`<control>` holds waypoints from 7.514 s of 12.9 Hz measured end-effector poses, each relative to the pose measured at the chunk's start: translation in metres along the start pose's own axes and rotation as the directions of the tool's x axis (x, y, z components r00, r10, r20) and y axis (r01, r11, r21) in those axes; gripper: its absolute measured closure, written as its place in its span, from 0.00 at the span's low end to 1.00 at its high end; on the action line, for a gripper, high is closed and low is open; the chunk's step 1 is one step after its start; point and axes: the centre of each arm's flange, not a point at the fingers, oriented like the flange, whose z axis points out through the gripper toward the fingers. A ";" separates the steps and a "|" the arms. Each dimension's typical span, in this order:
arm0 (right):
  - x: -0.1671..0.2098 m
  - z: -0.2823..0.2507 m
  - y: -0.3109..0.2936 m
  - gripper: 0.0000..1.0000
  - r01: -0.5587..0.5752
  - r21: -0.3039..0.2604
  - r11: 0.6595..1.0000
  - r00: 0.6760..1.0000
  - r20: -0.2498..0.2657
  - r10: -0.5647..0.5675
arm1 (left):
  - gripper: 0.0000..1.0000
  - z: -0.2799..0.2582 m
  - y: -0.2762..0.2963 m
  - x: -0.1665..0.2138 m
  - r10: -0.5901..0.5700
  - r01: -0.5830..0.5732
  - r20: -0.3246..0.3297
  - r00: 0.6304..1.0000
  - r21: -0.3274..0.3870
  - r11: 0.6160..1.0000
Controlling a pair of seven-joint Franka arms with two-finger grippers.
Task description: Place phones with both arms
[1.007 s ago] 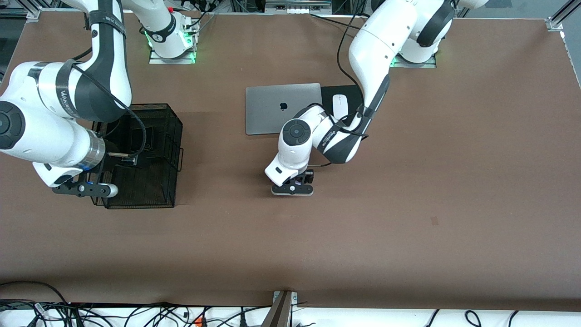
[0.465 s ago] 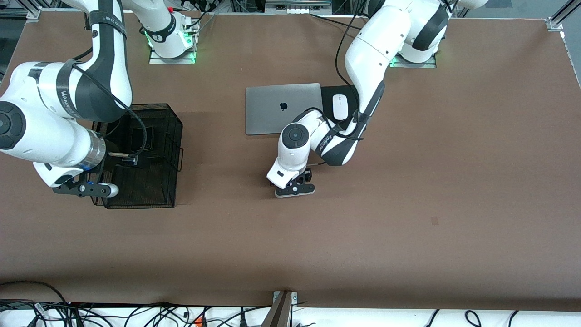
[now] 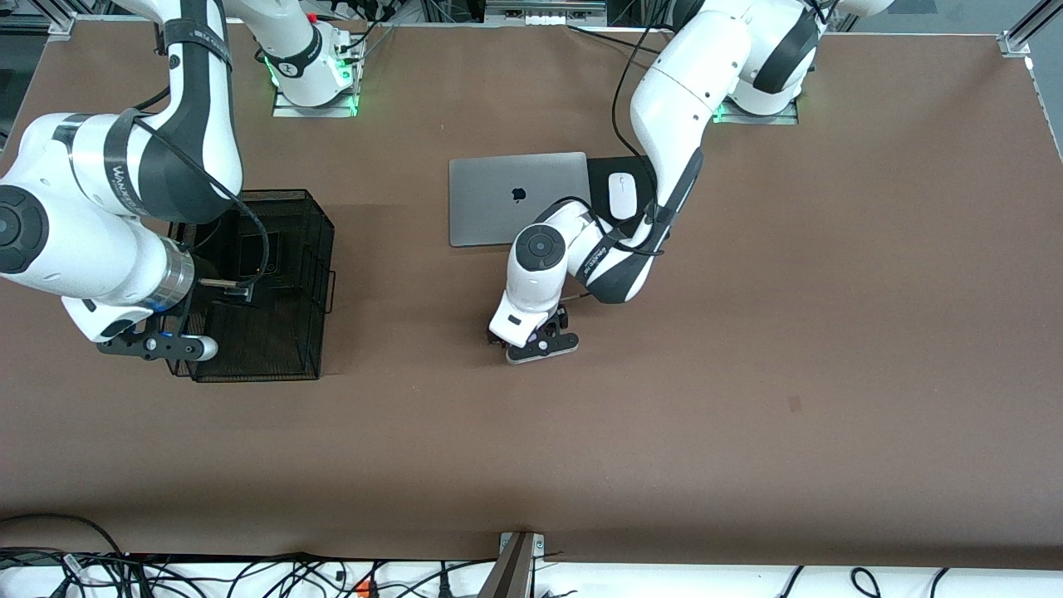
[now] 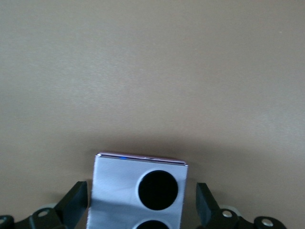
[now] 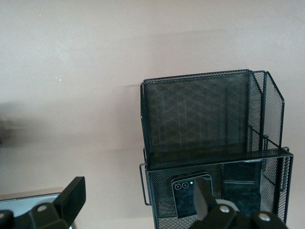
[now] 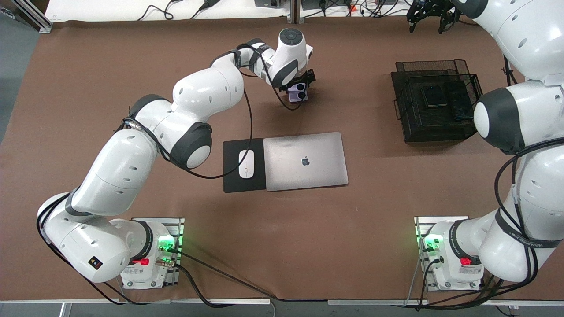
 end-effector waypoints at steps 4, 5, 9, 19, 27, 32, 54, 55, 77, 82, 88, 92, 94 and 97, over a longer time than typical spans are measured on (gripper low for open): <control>-0.004 0.004 -0.027 0.00 -0.021 0.013 1.000 1.000 0.000 0.021 | 0.00 -0.056 -0.026 0.036 0.071 -0.080 0.095 0.993 0.092 0.993; -0.004 0.004 -0.039 0.00 -0.021 0.023 1.000 1.000 -0.010 0.022 | 0.00 -0.077 -0.036 0.048 0.091 -0.104 0.115 0.989 0.109 0.989; -0.018 0.023 -0.148 0.00 0.006 0.076 0.997 0.998 -0.064 -0.001 | 0.00 -0.143 -0.110 0.113 0.157 -0.195 0.211 0.965 0.177 0.965; -0.057 0.233 -0.374 0.00 0.128 0.098 0.987 0.964 -0.245 -0.101 | 0.00 -0.333 -0.376 0.243 0.391 -0.457 0.306 0.868 0.187 0.869; -0.072 0.280 -0.396 0.00 0.149 0.077 0.986 0.956 -0.265 -0.124 | 0.00 -0.425 -0.436 0.204 0.438 -0.480 0.234 0.868 0.167 0.862; -0.074 0.294 -0.398 0.00 0.155 0.070 0.985 0.953 -0.272 -0.131 | 0.00 -0.432 -0.415 0.162 0.465 -0.493 0.180 0.867 0.164 0.855; 0.023 0.024 -0.073 0.16 0.102 -0.134 0.986 0.994 -0.036 -0.108 | 0.00 -0.496 -0.397 0.113 0.441 -0.446 0.070 0.895 0.093 0.890; 0.032 0.034 -0.033 0.16 0.108 -0.139 0.984 0.994 -0.005 -0.109 | 0.00 -0.495 -0.397 0.113 0.441 -0.446 0.071 0.895 0.092 0.890; 0.044 0.212 0.088 0.03 0.107 -0.008 0.994 0.991 0.080 -0.106 | 0.00 -0.492 -0.401 0.114 0.407 -0.415 0.093 0.909 0.092 0.905; 0.051 0.125 0.086 0.00 0.111 0.027 0.993 0.993 0.024 -0.112 | 0.00 -0.492 -0.401 0.114 0.406 -0.414 0.094 0.909 0.092 0.905; 0.017 -0.005 0.104 0.00 0.081 0.068 0.994 0.988 0.123 -0.089 | 0.00 -0.492 -0.399 0.113 0.409 -0.417 0.094 0.907 0.091 0.904; 0.010 -0.020 0.098 0.00 0.011 0.068 0.998 0.983 0.184 -0.024 | 0.00 -0.491 -0.398 0.112 0.411 -0.419 0.094 0.907 0.091 0.903; 0.014 -0.027 0.097 0.00 -0.010 0.099 0.995 0.979 0.205 -0.010 | 0.00 -0.491 -0.398 0.112 0.411 -0.419 0.094 0.907 0.091 0.903; 0.020 -0.028 0.111 0.00 -0.028 0.130 0.991 0.974 0.226 -0.002 | 0.00 -0.491 -0.397 0.112 0.411 -0.419 0.094 0.907 0.091 0.903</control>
